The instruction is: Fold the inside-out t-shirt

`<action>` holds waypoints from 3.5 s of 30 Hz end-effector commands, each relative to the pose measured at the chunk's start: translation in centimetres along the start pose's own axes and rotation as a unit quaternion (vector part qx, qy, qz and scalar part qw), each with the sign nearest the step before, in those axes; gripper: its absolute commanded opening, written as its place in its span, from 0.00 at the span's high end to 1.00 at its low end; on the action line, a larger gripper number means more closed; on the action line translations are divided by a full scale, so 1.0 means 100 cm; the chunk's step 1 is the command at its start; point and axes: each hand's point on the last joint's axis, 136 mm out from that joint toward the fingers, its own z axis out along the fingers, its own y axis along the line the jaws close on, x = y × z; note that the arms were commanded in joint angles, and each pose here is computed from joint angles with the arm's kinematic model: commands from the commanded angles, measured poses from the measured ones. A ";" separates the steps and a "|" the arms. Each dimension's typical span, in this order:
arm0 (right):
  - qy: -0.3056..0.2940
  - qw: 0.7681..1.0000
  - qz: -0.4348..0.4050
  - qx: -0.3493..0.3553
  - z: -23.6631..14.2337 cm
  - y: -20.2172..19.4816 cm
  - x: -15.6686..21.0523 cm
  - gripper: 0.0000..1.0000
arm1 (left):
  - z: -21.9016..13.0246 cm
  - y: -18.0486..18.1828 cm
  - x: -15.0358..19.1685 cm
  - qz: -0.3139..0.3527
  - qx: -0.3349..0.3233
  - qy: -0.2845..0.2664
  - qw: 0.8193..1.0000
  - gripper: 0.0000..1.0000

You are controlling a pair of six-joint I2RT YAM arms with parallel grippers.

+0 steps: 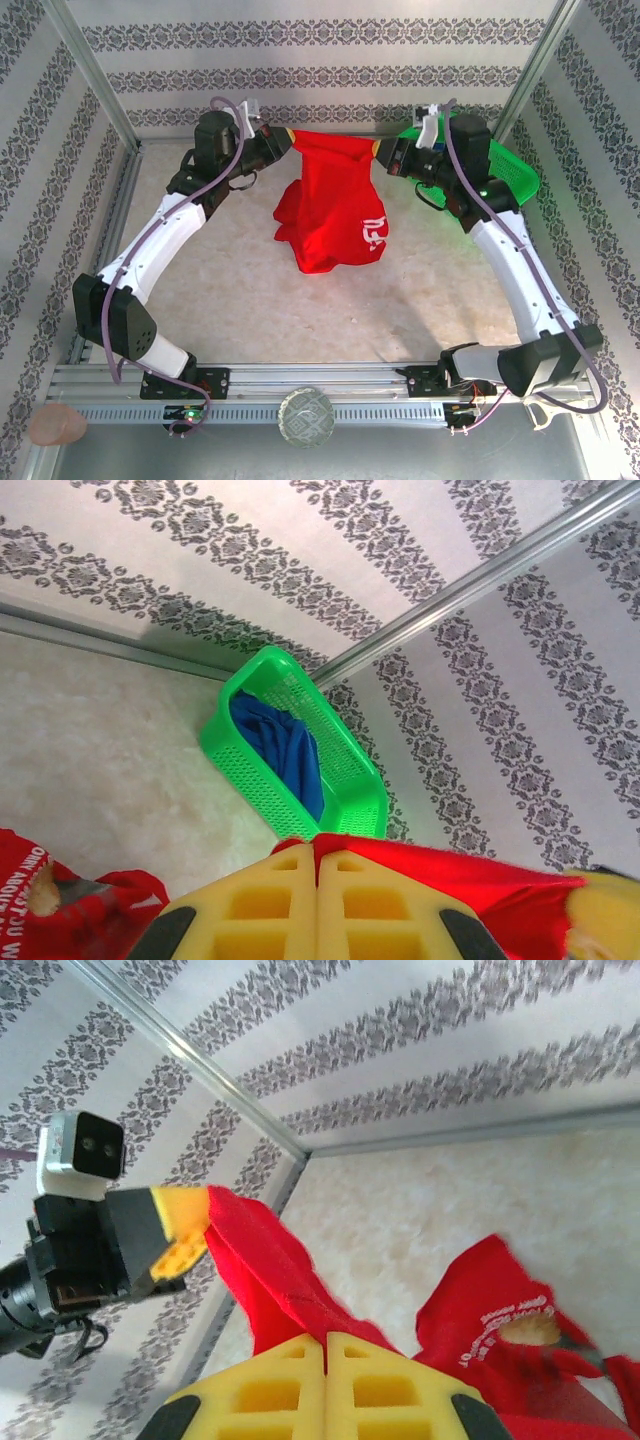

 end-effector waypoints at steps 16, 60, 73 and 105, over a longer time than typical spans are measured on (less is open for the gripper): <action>0.065 0.996 0.004 0.068 -0.001 0.004 0.005 1.00 | -0.046 -0.104 -0.049 0.010 0.103 -0.046 0.994 1.00; -0.074 0.982 0.110 0.133 -0.042 -0.130 -0.008 1.00 | 0.039 0.264 0.147 0.030 -0.331 0.242 0.912 0.36; -0.076 0.982 0.110 0.132 -0.042 -0.130 -0.008 1.00 | 0.045 0.295 0.153 0.024 -0.366 0.235 0.900 0.47; -0.227 0.967 0.112 0.018 -0.122 -0.058 -0.138 1.00 | -0.110 0.004 -0.163 0.008 -0.021 -0.202 0.979 1.00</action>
